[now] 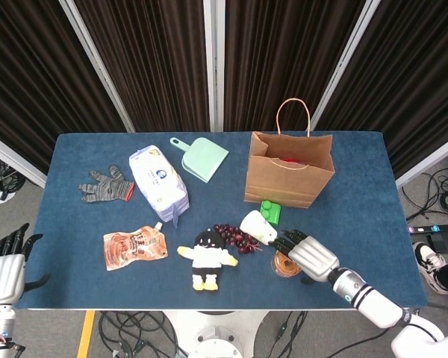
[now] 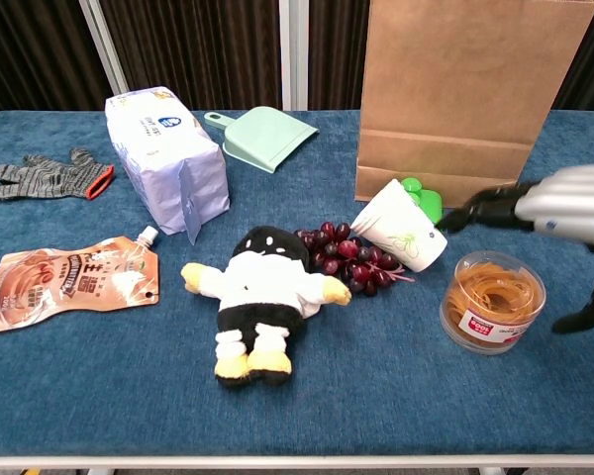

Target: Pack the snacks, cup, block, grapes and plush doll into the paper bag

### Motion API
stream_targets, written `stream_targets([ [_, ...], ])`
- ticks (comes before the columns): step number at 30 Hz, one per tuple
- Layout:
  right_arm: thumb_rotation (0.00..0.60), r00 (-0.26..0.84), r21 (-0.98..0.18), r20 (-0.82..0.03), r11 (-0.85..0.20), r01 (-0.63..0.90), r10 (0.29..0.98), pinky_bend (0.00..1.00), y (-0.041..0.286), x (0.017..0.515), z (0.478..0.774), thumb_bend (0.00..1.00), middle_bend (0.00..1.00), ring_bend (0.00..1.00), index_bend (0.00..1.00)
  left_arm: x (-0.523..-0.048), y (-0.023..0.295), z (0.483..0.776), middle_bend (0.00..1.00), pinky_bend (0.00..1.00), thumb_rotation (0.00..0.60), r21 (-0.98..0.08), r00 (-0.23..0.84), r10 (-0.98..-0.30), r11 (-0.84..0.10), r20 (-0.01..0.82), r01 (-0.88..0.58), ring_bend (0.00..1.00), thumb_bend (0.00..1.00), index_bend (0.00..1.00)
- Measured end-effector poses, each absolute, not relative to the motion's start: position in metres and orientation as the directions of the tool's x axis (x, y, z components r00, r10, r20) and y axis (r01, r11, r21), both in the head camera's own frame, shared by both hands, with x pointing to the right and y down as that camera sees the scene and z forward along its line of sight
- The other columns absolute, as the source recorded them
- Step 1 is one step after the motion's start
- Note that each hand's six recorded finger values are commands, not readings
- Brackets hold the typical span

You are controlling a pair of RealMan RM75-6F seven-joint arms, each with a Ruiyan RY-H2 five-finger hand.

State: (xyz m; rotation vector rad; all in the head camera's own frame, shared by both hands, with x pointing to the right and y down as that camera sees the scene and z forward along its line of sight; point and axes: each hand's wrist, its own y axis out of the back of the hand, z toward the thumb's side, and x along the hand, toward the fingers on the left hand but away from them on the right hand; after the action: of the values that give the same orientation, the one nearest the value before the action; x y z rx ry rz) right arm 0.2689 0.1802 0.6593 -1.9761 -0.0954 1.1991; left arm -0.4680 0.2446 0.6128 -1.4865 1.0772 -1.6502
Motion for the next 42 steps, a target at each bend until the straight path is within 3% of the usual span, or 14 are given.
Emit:
stream_targets([
  [4, 0.6, 0.525, -0.637, -0.741, -0.687, -0.35, 0.419, 0.12, 0.187, 0.271, 0.673, 0.01, 0.1, 0.0, 0.0, -0.466, 0.244, 0.615, 0.16, 0.13, 0.6, -0.894, -0.128, -0.885, -0.444, 0.447, -0.055, 0.11, 0.12, 0.27],
  [7, 0.6, 0.52, -0.634, -0.747, -0.68, -0.368, 0.415, 0.13, 0.19, 0.27, 0.68, 0.09, 0.13, 0.0, 0.02, -0.465, 0.244, 0.615, 0.16, 0.13, 0.6, -0.895, -0.124, -0.886, -0.443, 0.447, -0.06, 0.11, 0.12, 0.27],
  [9, 0.6, 0.519, -0.647, -0.74, -0.663, -0.376, 0.428, 0.23, 0.189, 0.27, 0.684, 0.16, 0.25, 0.08, 0.15, -0.466, 0.244, 0.615, 0.16, 0.13, 0.6, -0.894, -0.124, -0.885, -0.444, 0.448, -0.061, 0.11, 0.12, 0.27],
  [11, 0.6, 0.525, -0.676, -0.718, -0.639, -0.368, 0.457, 0.42, 0.185, 0.267, 0.685, 0.22, 0.4, 0.24, 0.37, -0.466, 0.243, 0.614, 0.16, 0.13, 0.6, -0.895, -0.126, -0.886, -0.442, 0.446, -0.061, 0.11, 0.12, 0.27],
  [14, 0.6, 0.543, -0.727, -0.669, -0.599, -0.336, 0.507, 0.52, 0.178, 0.263, 0.679, 0.24, 0.47, 0.32, 0.48, -0.468, 0.245, 0.614, 0.16, 0.13, 0.6, -0.895, -0.131, -0.886, -0.441, 0.445, -0.061, 0.11, 0.12, 0.27],
  [19, 0.6, 0.582, -0.798, -0.573, -0.553, -0.238, 0.576, 0.55, 0.164, 0.257, 0.653, 0.24, 0.47, 0.32, 0.51, -0.466, 0.245, 0.613, 0.16, 0.13, 0.6, -0.896, -0.124, -0.887, -0.439, 0.444, -0.062, 0.11, 0.12, 0.27],
  [24, 0.6, 0.601, -0.88, -0.437, -0.457, -0.13, 0.669, 0.55, 0.141, 0.261, 0.609, 0.24, 0.48, 0.32, 0.52, -0.463, 0.242, 0.613, 0.16, 0.13, 0.6, -0.898, -0.114, -0.891, -0.435, 0.44, -0.062, 0.11, 0.12, 0.27],
  [33, 0.6, 0.509, -0.988, -0.085, -0.14, 0.071, 0.857, 0.52, 0.088, 0.289, 0.505, 0.23, 0.48, 0.32, 0.53, -0.461, 0.239, 0.615, 0.16, 0.13, 0.6, -0.897, -0.104, -0.891, -0.437, 0.441, -0.061, 0.11, 0.12, 0.27],
  [38, 0.6, 0.416, -0.992, -0.001, -0.054, 0.115, 0.909, 0.52, 0.059, 0.307, 0.47, 0.23, 0.48, 0.32, 0.53, -0.461, 0.239, 0.617, 0.16, 0.13, 0.6, -0.895, -0.104, -0.889, -0.441, 0.446, -0.063, 0.11, 0.12, 0.27],
  [42, 0.6, 0.344, -0.991, 0.009, -0.038, 0.129, 0.939, 0.52, 0.04, 0.319, 0.461, 0.23, 0.48, 0.32, 0.53, -0.46, 0.239, 0.618, 0.16, 0.13, 0.6, -0.893, -0.103, -0.887, -0.445, 0.449, -0.065, 0.11, 0.12, 0.27],
])
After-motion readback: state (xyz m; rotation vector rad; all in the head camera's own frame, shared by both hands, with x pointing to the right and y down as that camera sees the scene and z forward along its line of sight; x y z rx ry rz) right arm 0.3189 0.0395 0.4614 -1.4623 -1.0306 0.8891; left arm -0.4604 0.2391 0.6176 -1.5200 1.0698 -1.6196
